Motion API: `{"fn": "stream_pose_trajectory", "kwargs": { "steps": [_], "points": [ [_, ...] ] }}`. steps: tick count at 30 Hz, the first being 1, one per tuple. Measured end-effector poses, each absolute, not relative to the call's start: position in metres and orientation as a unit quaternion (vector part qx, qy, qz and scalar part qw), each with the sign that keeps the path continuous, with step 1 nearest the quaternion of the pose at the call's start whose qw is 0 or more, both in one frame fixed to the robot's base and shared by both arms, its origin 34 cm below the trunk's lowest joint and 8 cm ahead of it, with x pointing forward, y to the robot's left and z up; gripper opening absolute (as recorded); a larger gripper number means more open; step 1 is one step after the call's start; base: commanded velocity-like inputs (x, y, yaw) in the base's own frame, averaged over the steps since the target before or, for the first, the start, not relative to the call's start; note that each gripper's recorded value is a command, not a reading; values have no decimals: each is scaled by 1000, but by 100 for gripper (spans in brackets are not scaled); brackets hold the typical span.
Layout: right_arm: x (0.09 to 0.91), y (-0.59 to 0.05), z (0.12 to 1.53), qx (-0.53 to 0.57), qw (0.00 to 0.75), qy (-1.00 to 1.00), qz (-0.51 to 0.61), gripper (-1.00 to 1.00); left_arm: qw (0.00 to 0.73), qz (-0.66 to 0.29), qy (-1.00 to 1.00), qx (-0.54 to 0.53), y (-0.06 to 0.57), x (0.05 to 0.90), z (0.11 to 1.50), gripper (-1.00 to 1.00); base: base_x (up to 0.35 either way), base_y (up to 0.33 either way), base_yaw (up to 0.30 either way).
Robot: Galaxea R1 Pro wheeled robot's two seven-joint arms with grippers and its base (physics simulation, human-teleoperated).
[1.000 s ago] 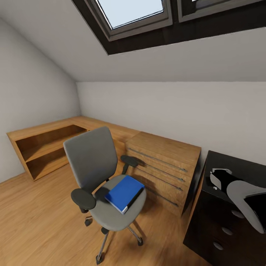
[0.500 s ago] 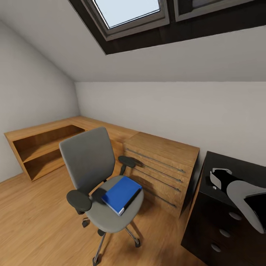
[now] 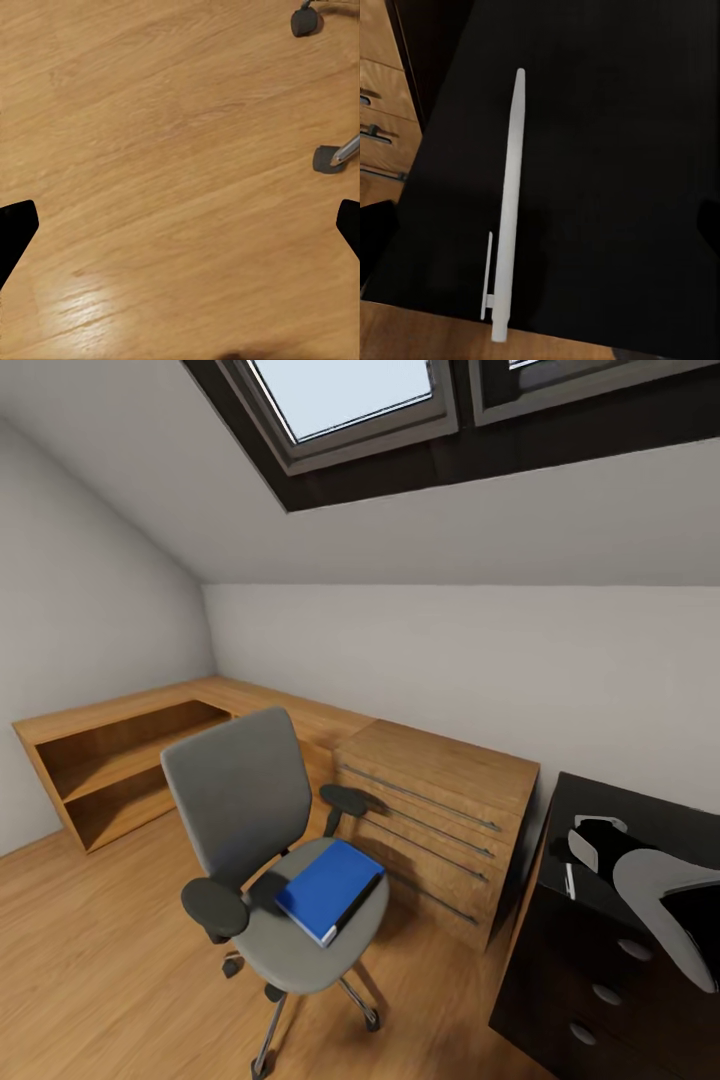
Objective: In the bedroom, organize the workspace by keeping the computer under the desk, ensuring the monitor is on the desk, placing the keyboard on the desk next to the monitor, placing the mouse on the desk next to the keyboard, moving the folder from the swivel chair onto the desk next to the mouse, stacking the notebook on top of the folder with the pen on top of the notebook, and positioning the swivel chair next to the desk.
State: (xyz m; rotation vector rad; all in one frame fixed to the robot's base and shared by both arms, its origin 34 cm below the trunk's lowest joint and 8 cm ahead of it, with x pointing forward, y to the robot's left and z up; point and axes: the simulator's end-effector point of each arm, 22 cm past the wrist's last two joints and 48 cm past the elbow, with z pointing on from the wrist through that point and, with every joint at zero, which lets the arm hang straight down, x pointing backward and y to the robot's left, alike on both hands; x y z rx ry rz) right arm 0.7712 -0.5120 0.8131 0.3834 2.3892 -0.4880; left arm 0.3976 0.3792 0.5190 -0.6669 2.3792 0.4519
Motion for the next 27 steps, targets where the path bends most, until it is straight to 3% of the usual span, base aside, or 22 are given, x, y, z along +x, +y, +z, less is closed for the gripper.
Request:
{"fn": "stream_pose_trajectory", "kwargs": {
  "steps": [15, 20, 27],
  "points": [
    [782, -502, 832, 143, 350, 908, -179, 100, 309, 171, 901, -252, 379, 398, 534, 100, 0, 0, 0],
    [804, -444, 831, 119, 373, 908, -151, 100, 308, 171, 902, -250, 378, 397, 533, 100, 0, 0, 46],
    [807, -366, 802, 85, 386, 911, -117, 100, 307, 171, 902, -250, 377, 397, 533, 100, 0, 0, 233]
  ]
}}
